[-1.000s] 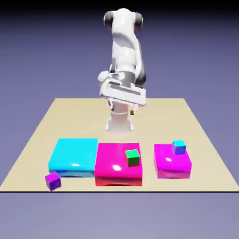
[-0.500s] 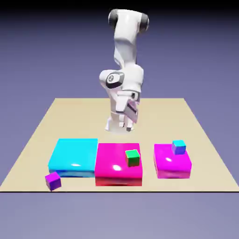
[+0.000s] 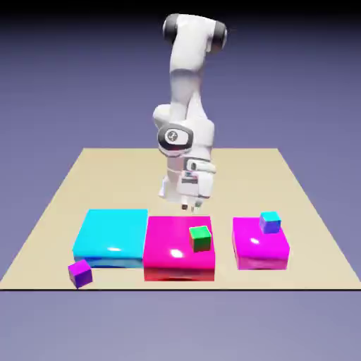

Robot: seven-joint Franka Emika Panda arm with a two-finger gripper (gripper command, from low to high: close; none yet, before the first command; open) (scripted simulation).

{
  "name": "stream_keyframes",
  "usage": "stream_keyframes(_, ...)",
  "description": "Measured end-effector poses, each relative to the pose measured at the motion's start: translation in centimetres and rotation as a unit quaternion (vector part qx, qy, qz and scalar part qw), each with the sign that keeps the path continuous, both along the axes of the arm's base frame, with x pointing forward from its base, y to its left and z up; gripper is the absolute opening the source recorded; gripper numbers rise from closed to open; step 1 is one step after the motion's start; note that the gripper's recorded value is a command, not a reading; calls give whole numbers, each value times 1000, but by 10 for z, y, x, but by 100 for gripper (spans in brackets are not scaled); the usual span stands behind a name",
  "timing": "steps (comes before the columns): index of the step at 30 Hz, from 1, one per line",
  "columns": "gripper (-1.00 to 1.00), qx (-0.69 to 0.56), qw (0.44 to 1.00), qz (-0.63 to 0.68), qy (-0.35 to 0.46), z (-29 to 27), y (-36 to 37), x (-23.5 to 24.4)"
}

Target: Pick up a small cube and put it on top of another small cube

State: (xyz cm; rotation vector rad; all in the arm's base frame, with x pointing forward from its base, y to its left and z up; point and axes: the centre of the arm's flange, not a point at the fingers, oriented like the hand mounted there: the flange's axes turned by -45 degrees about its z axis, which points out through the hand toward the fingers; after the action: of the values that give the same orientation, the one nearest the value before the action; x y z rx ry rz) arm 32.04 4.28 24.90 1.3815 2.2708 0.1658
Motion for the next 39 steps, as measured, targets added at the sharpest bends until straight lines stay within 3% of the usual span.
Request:
stream_keyframes(10, 0, -67, 969, 219, 88, -35, -14, -47)
stream_keyframes(20, 0, -107, 884, 431, 148, -54, -37, -90)
stream_keyframes(27, 0, -106, 888, 431, 120, -84, -37, -79)
stream_keyframes(34, 0, -108, 885, 430, 143, -117, -39, -78)
stream_keyframes(35, -100, -107, 884, 431, 149, -122, -39, -79)
stream_keyframes(39, -100, -109, 886, 429, 136, -112, -39, -77)
